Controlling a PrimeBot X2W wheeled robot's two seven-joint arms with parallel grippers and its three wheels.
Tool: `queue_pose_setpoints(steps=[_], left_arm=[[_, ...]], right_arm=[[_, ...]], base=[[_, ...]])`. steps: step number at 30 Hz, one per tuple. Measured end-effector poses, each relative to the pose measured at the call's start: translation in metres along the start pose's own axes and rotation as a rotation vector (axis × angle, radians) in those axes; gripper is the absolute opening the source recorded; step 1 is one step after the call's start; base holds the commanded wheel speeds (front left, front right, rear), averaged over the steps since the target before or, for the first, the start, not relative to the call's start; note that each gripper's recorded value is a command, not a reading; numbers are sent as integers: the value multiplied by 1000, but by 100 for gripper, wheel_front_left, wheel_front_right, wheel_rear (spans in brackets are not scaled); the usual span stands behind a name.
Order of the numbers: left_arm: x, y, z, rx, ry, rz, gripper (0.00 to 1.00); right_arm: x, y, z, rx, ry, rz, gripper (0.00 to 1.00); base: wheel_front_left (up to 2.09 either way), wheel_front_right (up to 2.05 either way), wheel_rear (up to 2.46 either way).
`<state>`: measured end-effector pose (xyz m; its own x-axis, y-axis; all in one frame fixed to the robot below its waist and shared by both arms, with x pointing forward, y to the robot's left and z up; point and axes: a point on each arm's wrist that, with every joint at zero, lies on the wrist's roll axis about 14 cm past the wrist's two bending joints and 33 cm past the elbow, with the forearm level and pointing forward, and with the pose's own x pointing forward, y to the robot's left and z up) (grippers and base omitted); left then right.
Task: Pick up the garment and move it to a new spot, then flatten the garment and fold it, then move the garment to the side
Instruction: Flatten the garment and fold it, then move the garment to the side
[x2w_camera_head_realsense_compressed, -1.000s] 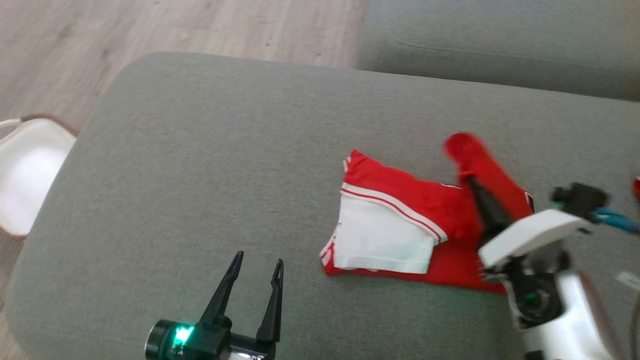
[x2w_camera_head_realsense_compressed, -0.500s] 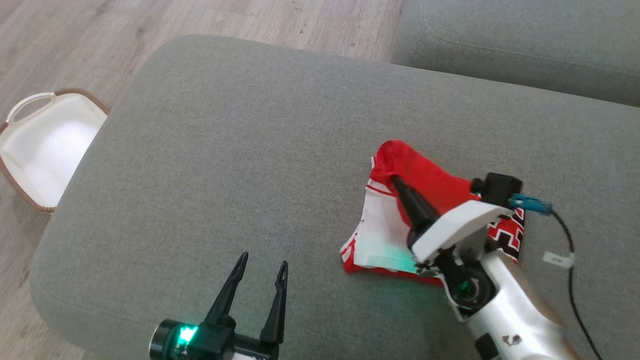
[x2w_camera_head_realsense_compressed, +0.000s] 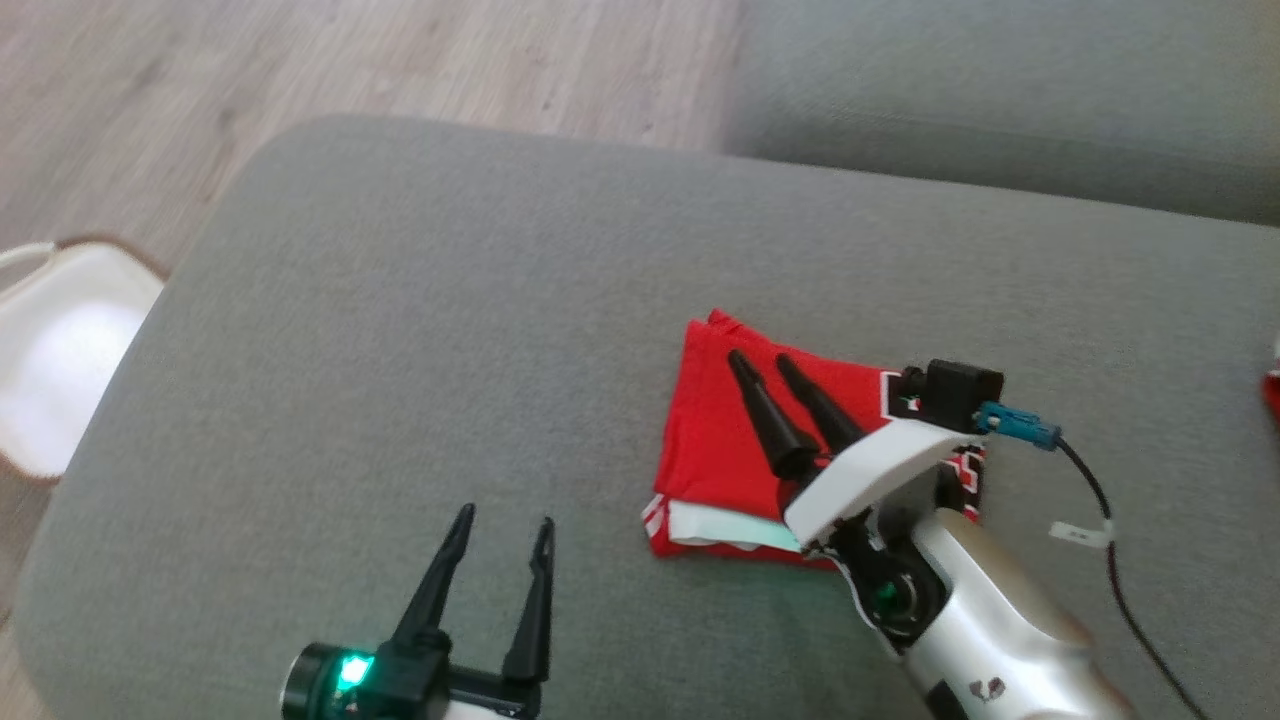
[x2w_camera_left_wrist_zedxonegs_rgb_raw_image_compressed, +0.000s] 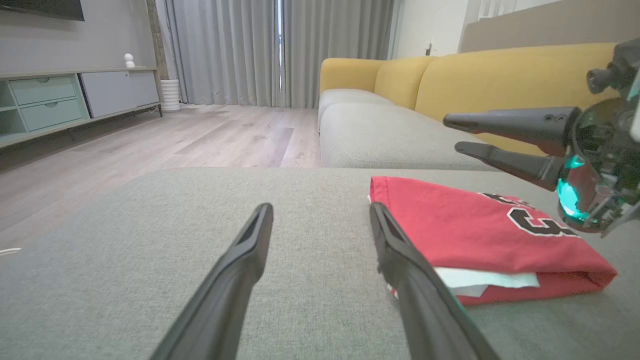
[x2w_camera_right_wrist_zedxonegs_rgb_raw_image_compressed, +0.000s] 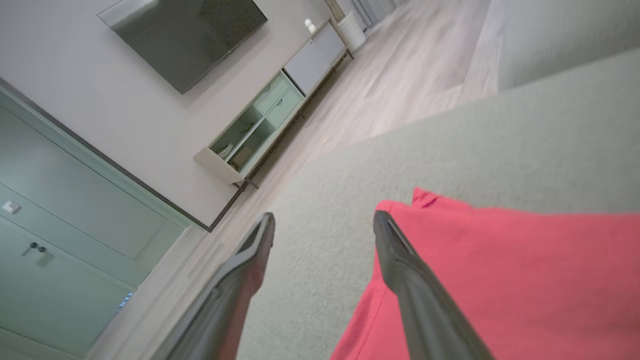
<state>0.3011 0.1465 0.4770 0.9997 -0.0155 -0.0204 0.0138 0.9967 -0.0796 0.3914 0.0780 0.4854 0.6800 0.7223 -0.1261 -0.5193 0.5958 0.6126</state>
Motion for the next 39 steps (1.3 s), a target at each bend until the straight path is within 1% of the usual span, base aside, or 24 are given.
queue_pose_setpoints(steps=[1,4,7,8,13,15,19,23,26,29,39], left_arm=[[0,0,2,-11,-6,1,100],[-2,0,1,-19,-7,7,100],[-3,0,2,-20,-14,8,100],[-3,0,2,-20,-14,8,100],[-4,-3,9,-16,-39,1,100],[-6,-3,9,-15,-44,2,100],[-15,-7,6,-13,-40,-9,100],[-22,-8,4,11,-39,-16,100],[-27,-4,2,25,-36,-3,100],[-30,0,0,26,-31,13,100],[-29,1,-3,36,-21,13,100]], right_arm=[[-4,-5,7,-45,-28,-13,100],[-26,-27,32,-134,-127,-72,100],[-56,-50,45,-205,-197,-142,100],[-56,-50,45,-205,-197,-142,100],[-112,-85,47,-348,-243,-273,100],[-132,-94,49,-369,-269,-325,100],[-170,-100,54,-433,-330,-412,100],[-196,-100,34,-471,-319,-479,100],[-206,-98,16,-454,-305,-508,100],[-210,-97,3,-468,-272,-516,100],[-207,-92,1,-466,-276,-514,100]], base=[[0,0,0],[0,0,0],[0,0,0],[0,0,0],[0,0,0],[0,0,0],[0,0,0],[0,0,0],[0,0,0],[0,0,0],[0,0,0]])
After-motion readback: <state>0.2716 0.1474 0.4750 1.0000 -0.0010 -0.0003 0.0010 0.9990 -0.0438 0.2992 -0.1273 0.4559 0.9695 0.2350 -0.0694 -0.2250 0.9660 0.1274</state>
